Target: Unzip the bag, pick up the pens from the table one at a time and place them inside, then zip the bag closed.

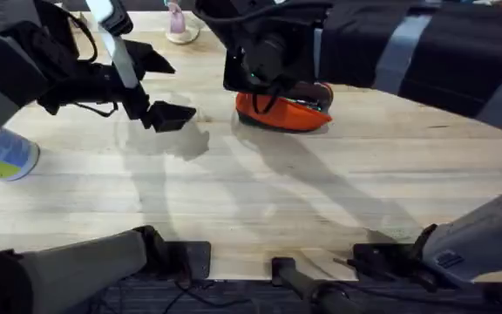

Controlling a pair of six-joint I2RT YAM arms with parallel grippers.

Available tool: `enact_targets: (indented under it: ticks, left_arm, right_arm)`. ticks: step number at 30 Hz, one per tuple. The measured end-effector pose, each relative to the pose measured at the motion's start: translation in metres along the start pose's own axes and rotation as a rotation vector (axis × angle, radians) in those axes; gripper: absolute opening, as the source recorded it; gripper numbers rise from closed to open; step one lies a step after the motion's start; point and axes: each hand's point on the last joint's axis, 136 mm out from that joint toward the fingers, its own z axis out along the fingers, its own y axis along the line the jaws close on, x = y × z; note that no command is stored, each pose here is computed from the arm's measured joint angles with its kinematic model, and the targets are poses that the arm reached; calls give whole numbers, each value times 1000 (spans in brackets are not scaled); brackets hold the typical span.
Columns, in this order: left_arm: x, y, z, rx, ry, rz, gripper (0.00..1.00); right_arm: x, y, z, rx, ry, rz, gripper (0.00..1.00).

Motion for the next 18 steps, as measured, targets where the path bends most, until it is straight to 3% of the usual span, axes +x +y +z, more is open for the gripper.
enact_targets:
  ticks: [9, 18]
  left_arm:
    - [-9, 25, 3, -74, -51, 98, 993]
    - [4, 25, 37, 44, -176, 20, 993]
  right_arm:
    - [-1, 1, 0, -5, -4, 2, 31]
    - [-1, 1, 0, -5, -4, 2, 31]
